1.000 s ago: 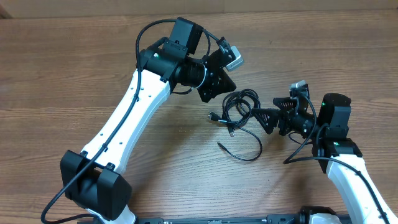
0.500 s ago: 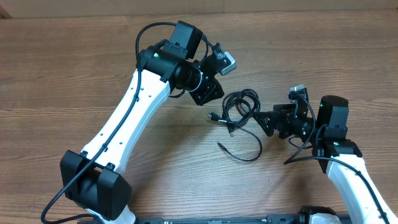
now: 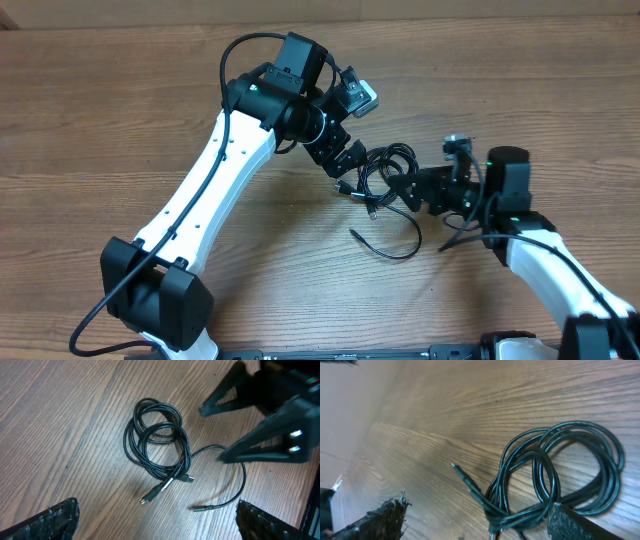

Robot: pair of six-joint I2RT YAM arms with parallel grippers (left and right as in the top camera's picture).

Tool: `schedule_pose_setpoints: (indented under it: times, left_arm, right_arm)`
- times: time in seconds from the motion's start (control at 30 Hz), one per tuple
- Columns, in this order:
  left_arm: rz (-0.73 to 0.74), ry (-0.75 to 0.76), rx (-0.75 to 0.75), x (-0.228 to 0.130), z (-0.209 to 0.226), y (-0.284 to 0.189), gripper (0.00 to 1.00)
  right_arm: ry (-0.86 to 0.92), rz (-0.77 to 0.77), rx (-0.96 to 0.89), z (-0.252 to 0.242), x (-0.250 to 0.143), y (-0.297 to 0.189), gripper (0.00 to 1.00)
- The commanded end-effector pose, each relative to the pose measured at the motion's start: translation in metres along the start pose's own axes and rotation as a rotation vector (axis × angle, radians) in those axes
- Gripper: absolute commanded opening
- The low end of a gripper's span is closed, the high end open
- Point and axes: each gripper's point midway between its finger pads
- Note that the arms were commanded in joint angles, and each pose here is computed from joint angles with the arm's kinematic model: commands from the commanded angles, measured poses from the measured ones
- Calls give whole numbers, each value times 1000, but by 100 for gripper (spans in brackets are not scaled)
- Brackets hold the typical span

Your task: Untangle cables

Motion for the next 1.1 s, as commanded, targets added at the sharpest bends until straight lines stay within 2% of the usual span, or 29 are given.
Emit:
schedule_pose_setpoints:
  times: [0.0,0.17,0.53,1.07]
  left_arm:
    - [1,0,5,2,4,2,100]
    - [1,0,5,2,4,2,100]
    - [1,0,6,2,4,2,100]
    - [1,0,5,2,4,2,100]
  right_arm:
    - [-6,3,-68,-17,-2,18,89]
    - [-1,6,-99,-35,-5,29,89]
    - [-25,8,-97,-38,-8,40,89]
    - [-6,59,-67,-44,-28,61,80]
Point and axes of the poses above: each gripper's point midway between its finger pads, its own y axis out along the fingers, its own z axis along the line the jaws close on, x = y × z, and after that the axes turned 4 degrees about y, right-handed
